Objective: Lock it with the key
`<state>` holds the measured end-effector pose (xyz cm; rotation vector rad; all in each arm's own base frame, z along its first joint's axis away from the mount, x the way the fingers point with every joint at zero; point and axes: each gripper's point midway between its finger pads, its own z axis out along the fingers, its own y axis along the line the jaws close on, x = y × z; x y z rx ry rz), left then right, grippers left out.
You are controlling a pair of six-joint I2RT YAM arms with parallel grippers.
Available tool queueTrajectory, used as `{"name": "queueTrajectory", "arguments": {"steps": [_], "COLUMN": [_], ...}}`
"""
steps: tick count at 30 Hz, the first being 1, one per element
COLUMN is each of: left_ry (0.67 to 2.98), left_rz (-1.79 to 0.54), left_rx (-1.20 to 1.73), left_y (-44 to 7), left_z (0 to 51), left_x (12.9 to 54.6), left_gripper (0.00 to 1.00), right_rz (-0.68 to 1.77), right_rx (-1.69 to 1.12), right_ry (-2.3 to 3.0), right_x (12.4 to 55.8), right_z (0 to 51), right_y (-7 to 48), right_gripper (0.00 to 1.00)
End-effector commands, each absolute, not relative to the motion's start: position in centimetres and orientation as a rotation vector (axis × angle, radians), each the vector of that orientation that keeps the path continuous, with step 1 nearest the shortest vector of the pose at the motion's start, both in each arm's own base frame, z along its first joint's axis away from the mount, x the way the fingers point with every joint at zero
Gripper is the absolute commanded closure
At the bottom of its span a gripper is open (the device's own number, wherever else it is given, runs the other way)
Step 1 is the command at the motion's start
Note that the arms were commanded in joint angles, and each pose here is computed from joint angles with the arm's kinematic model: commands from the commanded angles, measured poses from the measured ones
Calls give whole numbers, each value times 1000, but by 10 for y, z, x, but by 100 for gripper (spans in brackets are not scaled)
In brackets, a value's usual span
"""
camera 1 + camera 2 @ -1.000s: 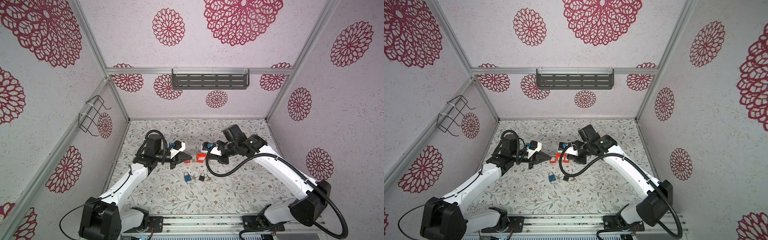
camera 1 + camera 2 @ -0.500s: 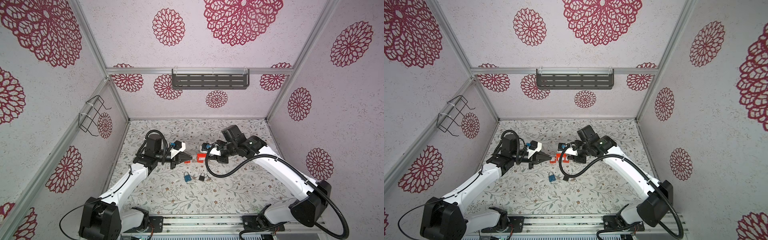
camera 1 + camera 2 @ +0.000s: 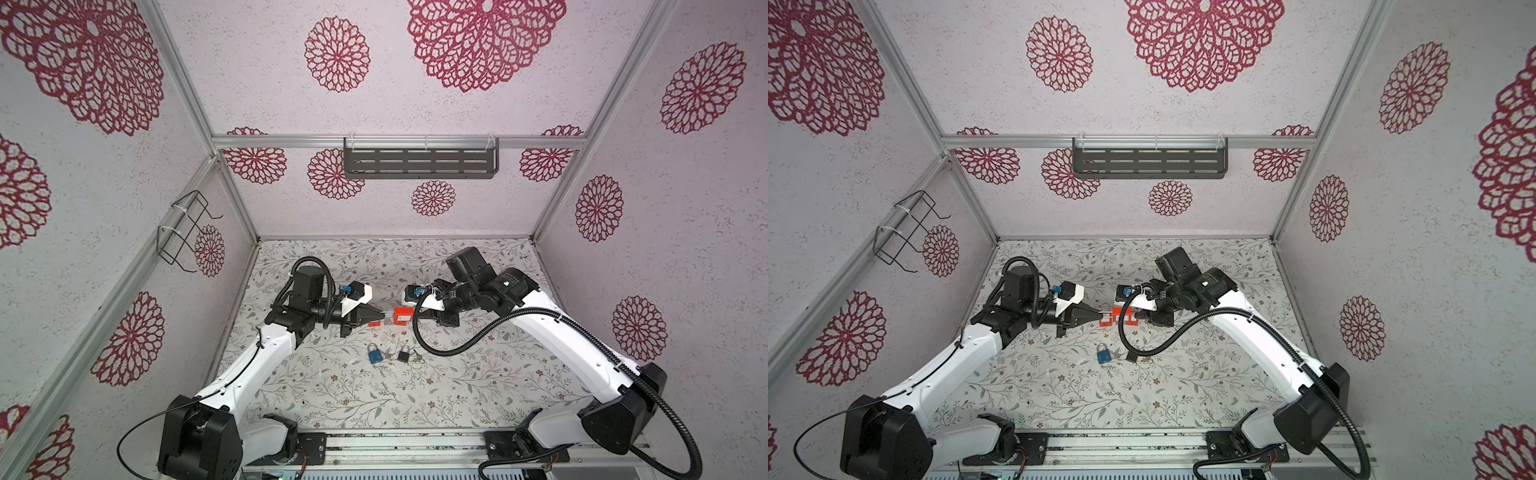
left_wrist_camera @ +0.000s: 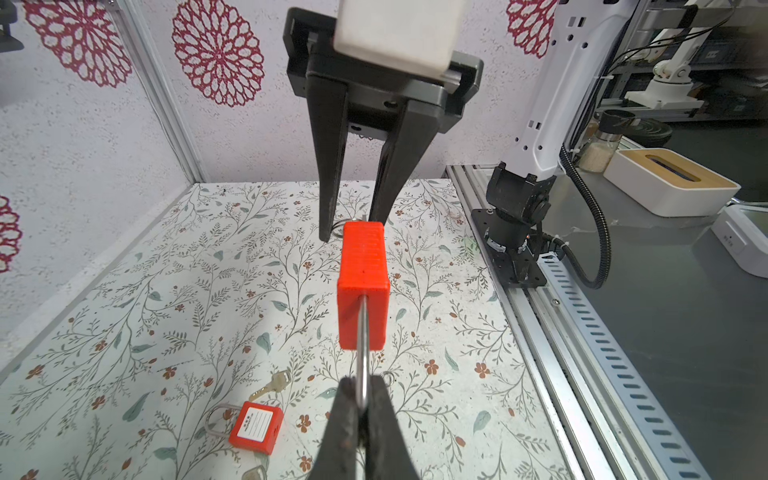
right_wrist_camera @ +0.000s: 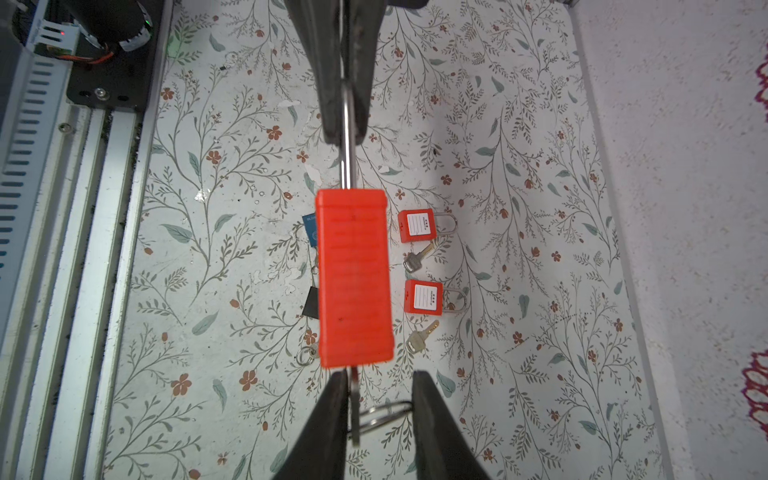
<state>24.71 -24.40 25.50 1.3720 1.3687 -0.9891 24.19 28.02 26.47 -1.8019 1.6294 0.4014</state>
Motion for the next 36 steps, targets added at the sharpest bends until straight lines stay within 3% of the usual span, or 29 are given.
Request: {"name": "queueTrajectory", "arguments": {"steps": [1,24,36], "left_ry": [1328,1340,1341], "left_rz": [-1002,-989,-975], "left_rx": [1405,1426,1439], "left_y": [-248,-247,-245], "left_z": [261,257,258], "left_x": [243,240,239], "left_gripper": [100,100,100], "right_rz": [439,470,432], "right_rx": [-1811,-1860,-1874], "right_ry": [1587,1630,1644], "right_x": [237,229,226], "right_z": [276,264,254], "right_y": [285,280,270], "right_gripper": [70,91,95]}}
